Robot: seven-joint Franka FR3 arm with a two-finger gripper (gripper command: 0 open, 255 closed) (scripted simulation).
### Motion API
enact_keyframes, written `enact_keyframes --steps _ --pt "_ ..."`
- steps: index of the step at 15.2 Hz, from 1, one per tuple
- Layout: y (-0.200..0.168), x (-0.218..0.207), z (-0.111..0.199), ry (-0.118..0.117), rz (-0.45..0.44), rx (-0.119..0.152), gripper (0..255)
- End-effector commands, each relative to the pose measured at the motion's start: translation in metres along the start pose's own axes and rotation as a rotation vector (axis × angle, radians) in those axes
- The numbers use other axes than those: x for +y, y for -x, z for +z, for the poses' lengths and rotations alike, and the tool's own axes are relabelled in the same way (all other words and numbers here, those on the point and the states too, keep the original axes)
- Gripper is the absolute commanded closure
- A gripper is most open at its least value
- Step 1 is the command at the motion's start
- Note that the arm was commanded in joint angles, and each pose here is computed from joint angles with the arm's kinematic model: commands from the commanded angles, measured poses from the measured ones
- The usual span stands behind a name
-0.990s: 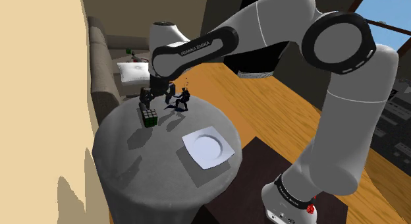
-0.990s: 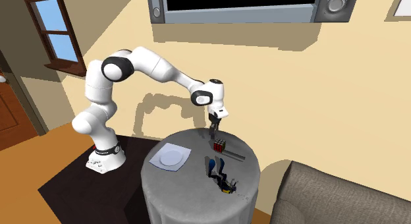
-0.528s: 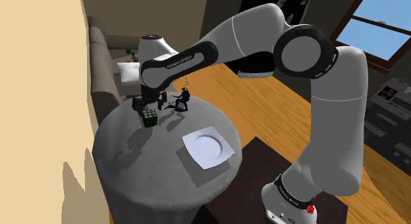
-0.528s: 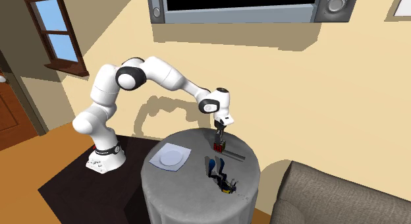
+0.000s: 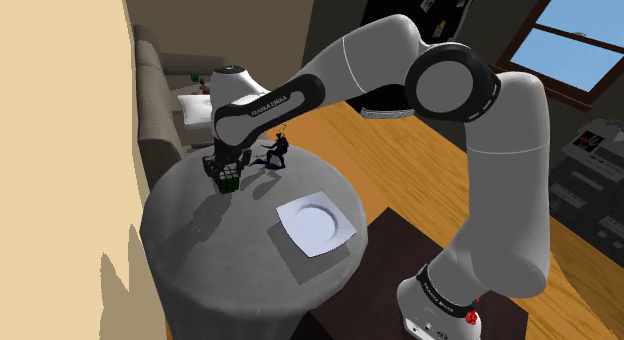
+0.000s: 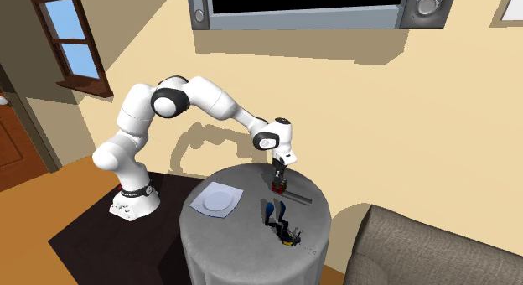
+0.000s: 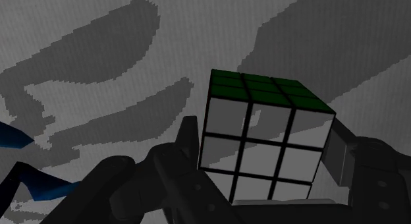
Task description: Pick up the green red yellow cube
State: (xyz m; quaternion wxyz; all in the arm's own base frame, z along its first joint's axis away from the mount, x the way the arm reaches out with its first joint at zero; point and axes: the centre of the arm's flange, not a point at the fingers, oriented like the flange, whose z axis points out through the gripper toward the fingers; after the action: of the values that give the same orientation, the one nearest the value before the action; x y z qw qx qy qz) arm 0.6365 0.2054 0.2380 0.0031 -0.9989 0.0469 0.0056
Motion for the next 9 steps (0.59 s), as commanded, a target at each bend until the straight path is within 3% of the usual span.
enact_keyframes --steps 1,9 --pt "0.0002 -0.0001 0.0006 0.0 0.0 0.0 255" --pt "0.0001 -0.0002 -0.0053 0.0 0.0 0.0 255"
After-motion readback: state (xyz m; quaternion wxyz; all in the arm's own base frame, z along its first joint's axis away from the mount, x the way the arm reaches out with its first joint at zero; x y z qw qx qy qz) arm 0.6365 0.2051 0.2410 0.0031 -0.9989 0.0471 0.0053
